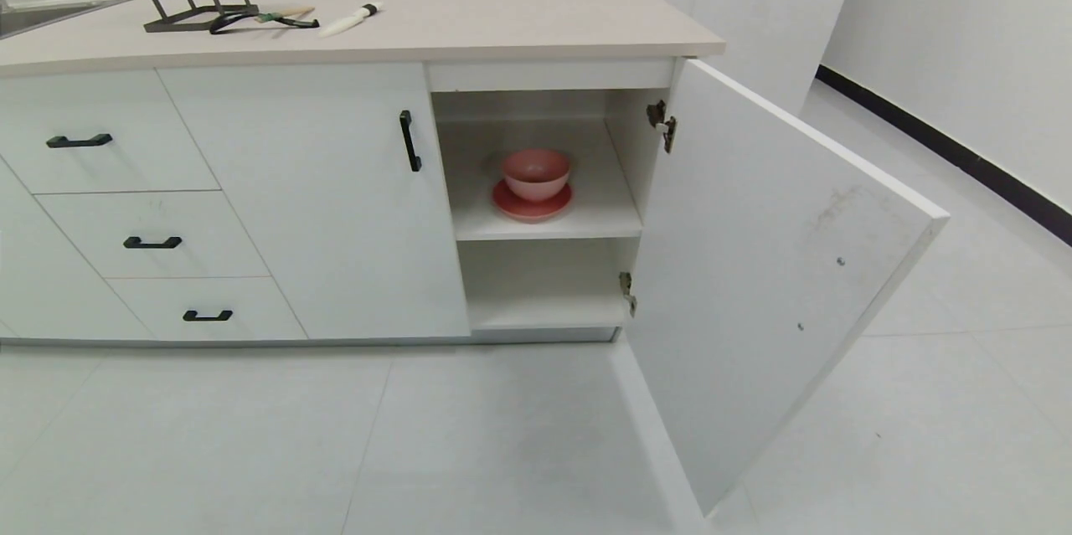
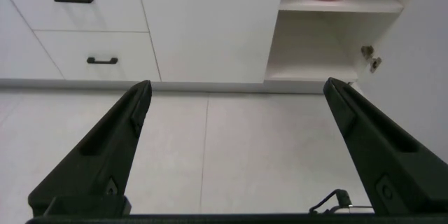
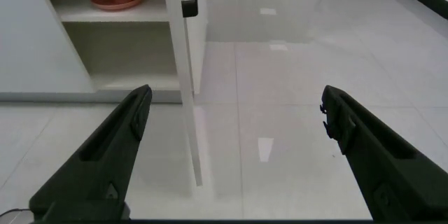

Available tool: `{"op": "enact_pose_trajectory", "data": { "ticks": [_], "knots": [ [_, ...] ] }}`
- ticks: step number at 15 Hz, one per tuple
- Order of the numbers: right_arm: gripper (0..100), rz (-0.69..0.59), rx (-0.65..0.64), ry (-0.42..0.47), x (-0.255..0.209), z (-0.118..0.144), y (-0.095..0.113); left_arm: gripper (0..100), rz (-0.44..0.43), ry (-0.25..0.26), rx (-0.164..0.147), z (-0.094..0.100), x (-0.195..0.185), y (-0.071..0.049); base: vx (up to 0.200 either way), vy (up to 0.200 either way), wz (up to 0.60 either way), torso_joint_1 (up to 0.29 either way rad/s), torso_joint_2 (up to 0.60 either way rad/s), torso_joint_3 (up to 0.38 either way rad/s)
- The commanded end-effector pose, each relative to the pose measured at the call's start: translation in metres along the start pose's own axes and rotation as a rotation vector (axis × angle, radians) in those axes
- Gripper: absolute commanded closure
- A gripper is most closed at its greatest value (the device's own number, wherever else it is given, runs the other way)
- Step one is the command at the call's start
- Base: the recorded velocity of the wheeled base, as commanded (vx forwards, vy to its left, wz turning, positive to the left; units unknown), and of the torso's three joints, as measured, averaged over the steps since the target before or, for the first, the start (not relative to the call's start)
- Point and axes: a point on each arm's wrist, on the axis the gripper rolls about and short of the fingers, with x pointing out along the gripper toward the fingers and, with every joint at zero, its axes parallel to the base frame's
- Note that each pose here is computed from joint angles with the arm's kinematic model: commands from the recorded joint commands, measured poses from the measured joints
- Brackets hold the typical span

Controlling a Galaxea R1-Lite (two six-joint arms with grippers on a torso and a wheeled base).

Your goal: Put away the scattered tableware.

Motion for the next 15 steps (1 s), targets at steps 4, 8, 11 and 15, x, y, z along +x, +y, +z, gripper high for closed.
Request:
{"op": "enact_pose_trajectory", "data": {
  "ticks": [4, 8, 11, 15],
  "knots": [
    [100, 0.000, 0.002, 0.001, 0.000, 0.000, 0.000, 0, 0.001, 0.002, -0.001, 0.000, 0.000, 0.000, 0.000, 0.000, 0.00, 0.000, 0.00, 0.000],
    [100, 0.005, -0.006, -0.008, 0.000, 0.001, 0.000, 0, 0.001, 0.002, 0.000, 0.000, 0.000, 0.000, 0.000, 0.000, 0.00, 0.000, 0.00, 0.000],
    [100, 0.015, -0.027, -0.174, -0.001, 0.018, 0.000, 0, 0.001, 0.002, 0.000, 0.000, 0.000, 0.000, 0.000, -0.200, 0.00, 0.001, 0.00, 0.009],
    [100, 0.193, -0.039, -0.152, 0.001, 0.065, 0.003, 0, 0.001, 0.002, -0.001, 0.000, 0.000, 0.000, 0.000, 0.000, 0.00, 0.000, 0.00, 0.000]
  ]
}}
